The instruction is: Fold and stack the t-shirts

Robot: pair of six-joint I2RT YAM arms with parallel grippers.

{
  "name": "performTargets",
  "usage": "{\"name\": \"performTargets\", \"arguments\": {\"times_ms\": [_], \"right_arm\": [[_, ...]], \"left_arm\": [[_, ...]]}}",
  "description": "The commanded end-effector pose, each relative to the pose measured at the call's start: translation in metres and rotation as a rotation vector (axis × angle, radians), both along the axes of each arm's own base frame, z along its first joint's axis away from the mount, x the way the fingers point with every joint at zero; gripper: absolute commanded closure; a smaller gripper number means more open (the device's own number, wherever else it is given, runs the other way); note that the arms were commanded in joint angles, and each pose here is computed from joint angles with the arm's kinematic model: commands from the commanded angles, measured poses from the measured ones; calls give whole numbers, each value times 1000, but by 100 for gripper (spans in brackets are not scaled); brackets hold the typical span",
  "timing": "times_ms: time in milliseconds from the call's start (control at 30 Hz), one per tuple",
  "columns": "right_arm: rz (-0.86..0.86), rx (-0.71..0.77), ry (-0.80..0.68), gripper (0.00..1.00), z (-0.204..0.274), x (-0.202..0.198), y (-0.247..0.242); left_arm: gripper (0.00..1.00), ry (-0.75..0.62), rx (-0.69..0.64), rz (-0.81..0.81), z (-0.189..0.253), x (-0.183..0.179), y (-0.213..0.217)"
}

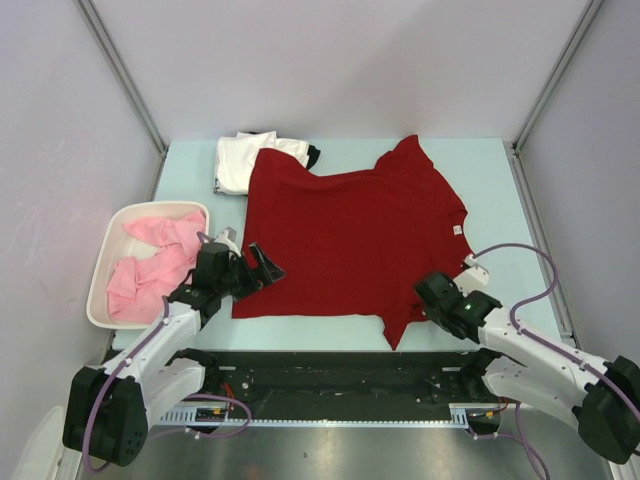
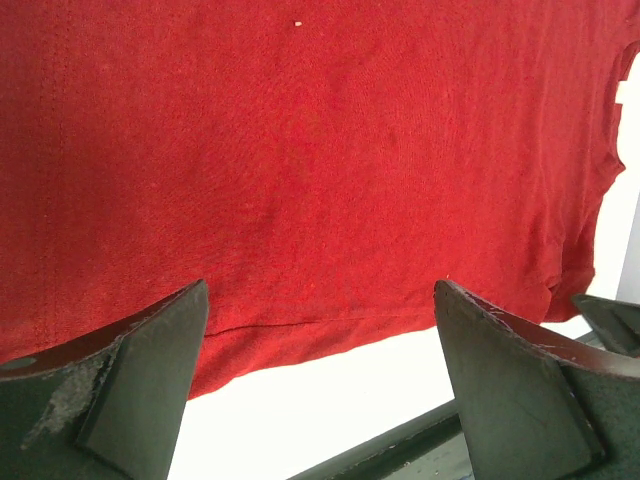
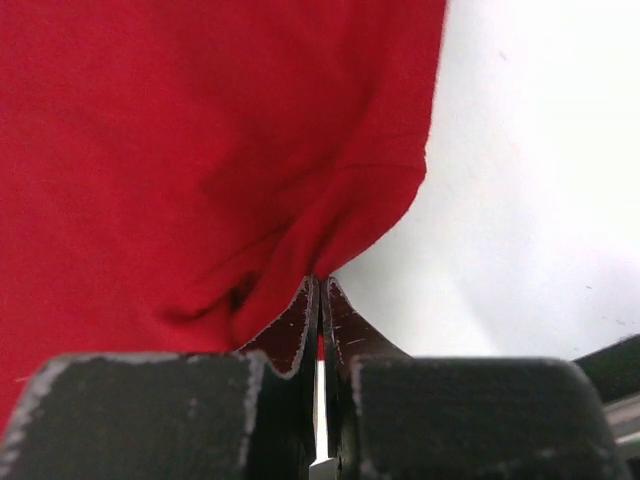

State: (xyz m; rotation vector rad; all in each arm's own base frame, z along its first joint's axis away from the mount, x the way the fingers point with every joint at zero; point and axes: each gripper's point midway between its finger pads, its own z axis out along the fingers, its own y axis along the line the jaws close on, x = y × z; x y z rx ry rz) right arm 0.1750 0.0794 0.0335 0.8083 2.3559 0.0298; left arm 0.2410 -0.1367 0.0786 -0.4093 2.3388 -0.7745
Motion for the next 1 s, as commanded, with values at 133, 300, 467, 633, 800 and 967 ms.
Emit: {"name": "performTargets", "arguments": {"times_ms": [133,300,467,633,800,967], "right_arm": [[-16,2,-207,100,81,64,-2],[27,9,-157,46,62,87,12],[21,-34,-136,0,59,82,10],[8,-50,-190,0,85,52,-4],[64,-29,-62,0,61,20,3],[91,-59,17,5,38,5,5]], "left_arm": [[1,-46,4,-20,12,7,-3],[1,-50,5,-22,12,6,-2],[1,-45,3,-25,10,6,-3],[1,-51,-4,-30,12,5,-4],[1,-58,-7,-33,15,5,-5],[1,-56,-10,-31,16,7,-5]]}}
